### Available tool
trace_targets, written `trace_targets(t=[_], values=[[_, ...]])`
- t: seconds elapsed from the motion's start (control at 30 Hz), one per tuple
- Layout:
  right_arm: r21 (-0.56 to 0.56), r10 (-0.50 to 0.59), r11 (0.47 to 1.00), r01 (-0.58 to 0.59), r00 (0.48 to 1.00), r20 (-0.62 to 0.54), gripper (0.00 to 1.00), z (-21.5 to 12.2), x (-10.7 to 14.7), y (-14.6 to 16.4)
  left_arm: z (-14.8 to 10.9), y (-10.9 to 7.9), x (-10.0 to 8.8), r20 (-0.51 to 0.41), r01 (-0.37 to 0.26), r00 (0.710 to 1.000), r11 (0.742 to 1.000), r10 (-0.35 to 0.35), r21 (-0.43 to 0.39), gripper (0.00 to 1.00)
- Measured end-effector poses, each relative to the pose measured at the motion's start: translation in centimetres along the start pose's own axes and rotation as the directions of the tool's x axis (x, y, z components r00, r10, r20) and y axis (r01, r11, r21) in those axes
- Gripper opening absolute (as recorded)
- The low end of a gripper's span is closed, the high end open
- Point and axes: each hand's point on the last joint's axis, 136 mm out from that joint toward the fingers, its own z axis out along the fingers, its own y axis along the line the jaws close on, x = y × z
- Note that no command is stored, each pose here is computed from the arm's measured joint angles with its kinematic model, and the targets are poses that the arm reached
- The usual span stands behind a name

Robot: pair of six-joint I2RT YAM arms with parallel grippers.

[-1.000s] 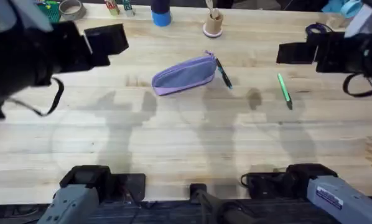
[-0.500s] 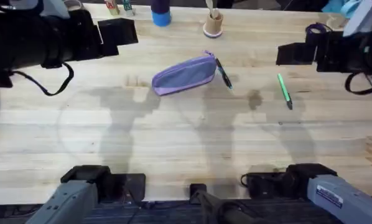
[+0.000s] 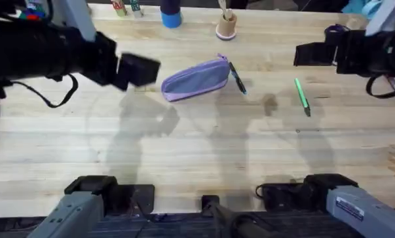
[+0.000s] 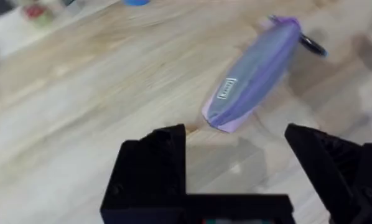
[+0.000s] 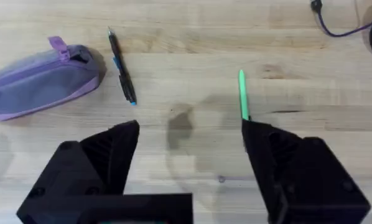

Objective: Unzip the bag, pick up the pens from the table one at a time and place them inside, then zip the bag closed.

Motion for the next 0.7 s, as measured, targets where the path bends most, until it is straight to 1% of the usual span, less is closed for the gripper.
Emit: trace_targets(t=[0.07, 0.1, 0.17, 0.23, 0.27, 0.33, 0.47, 0.7], values=[[0.000, 0.000, 1.000, 0.000, 1.000, 0.000, 0.996, 0.0, 0.0, 0.0, 0.0, -0.8, 0.1, 0.007, -0.111, 0.994, 0.993, 0.111, 0.045, 0.995], [0.000, 0.000, 1.000, 0.000, 1.000, 0.000, 0.995, 0.0, 0.0, 0.0, 0.0, -1.1, 0.0, 0.017, -0.165, 0.986, 0.984, 0.164, 0.060, 0.994], [0.000, 0.000, 1.000, 0.000, 1.000, 0.000, 0.996, 0.0, 0.0, 0.0, 0.0, -1.4, -0.2, 0.037, -0.251, 0.968, 0.965, 0.248, 0.076, 0.994], [0.000, 0.000, 1.000, 0.000, 1.000, 0.000, 0.996, 0.0, 0.0, 0.0, 0.1, -1.6, -0.4, 0.054, -0.315, 0.949, 0.946, 0.311, 0.082, 0.994], [0.000, 0.000, 1.000, 0.000, 1.000, 0.000, 0.996, 0.0, 0.0, 0.0, 0.2, -1.6, -0.5, 0.060, -0.336, 0.941, 0.938, 0.332, 0.083, 0.994], [0.000, 0.000, 1.000, 0.000, 1.000, 0.000, 0.996, 0.0, 0.0, 0.0, 0.2, -1.7, -0.5, 0.064, -0.367, 0.930, 0.926, 0.363, 0.088, 0.994], [0.000, 0.000, 1.000, 0.000, 1.000, 0.000, 0.996, 0.0, 0.0, 0.0, 0.2, -2.0, -0.5, 0.076, -0.396, 0.918, 0.912, 0.390, 0.105, 0.993], [0.000, 0.000, 1.000, 0.000, 1.000, 0.000, 0.996, 0.0, 0.0, 0.0, 0.2, -2.2, -0.5, 0.084, -0.414, 0.910, 0.903, 0.407, 0.111, 0.993]])
